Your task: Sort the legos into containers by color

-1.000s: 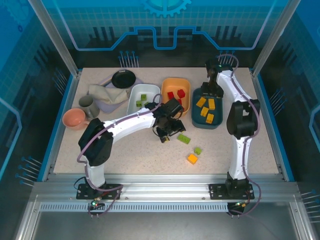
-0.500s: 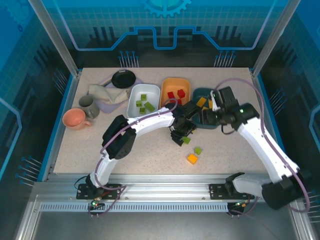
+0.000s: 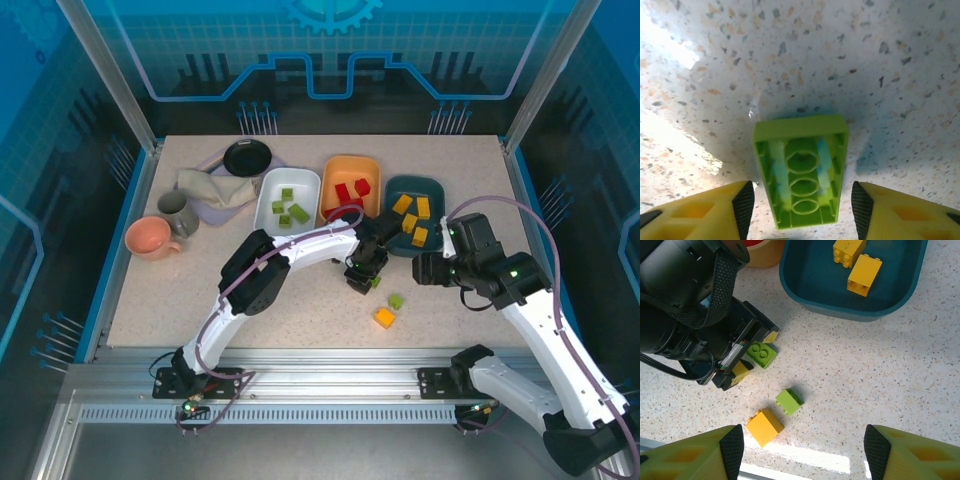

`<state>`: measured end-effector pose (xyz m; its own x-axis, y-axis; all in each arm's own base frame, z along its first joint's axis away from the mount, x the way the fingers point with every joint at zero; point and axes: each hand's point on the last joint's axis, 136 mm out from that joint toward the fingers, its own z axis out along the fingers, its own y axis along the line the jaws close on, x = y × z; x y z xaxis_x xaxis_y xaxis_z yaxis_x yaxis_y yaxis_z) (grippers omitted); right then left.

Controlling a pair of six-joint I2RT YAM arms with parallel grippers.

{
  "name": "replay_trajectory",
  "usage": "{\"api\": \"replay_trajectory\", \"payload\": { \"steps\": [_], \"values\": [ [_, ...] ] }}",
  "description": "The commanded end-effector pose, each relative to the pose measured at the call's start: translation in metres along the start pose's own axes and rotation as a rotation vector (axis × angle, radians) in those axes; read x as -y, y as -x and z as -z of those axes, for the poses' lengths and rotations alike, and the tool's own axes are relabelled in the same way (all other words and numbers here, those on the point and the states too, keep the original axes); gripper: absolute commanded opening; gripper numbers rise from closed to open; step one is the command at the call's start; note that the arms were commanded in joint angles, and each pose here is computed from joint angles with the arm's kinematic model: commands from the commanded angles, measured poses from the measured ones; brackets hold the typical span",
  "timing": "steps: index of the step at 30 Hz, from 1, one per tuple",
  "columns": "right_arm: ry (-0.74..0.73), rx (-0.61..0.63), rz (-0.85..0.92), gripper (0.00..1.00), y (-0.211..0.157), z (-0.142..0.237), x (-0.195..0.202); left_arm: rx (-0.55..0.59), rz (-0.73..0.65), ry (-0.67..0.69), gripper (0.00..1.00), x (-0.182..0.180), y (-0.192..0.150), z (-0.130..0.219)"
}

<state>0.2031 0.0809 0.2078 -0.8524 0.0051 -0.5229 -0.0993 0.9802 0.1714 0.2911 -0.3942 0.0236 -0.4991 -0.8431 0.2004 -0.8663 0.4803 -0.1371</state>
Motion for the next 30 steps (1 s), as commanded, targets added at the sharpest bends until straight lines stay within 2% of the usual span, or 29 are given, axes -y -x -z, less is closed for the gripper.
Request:
{"api": "replay_trajectory", "payload": {
  "steps": [1,7,12,16,23,27,30],
  "values": [
    [0.027,-0.021,-0.009,0.67,-0.006,0.004,-0.005,0.041,0.033,0.010,0.52,-0.002,0.012,-0.011],
    [0.034,-0.021,-0.010,0.67,-0.006,0.004,-0.006,0.062,0.021,0.000,0.37,-0.002,0.018,-0.014],
    [0.034,-0.023,-0.007,0.67,-0.006,0.002,-0.006,0.068,0.015,-0.007,0.32,-0.004,0.020,-0.014],
    [0.037,-0.022,-0.005,0.67,-0.005,0.002,-0.007,0.093,-0.057,-0.032,0.31,-0.001,0.023,0.001],
    [0.078,0.003,0.016,0.67,0.005,0.008,-0.016,0.160,-0.194,-0.110,0.31,-0.005,0.034,0.068],
    [0.149,0.018,0.037,0.67,0.012,0.009,-0.031,0.226,-0.273,-0.141,0.31,-0.020,0.061,0.111],
    [0.207,0.022,0.048,0.67,0.019,0.007,-0.044,0.273,-0.337,-0.104,0.31,-0.033,0.090,0.134]
  ]
}}
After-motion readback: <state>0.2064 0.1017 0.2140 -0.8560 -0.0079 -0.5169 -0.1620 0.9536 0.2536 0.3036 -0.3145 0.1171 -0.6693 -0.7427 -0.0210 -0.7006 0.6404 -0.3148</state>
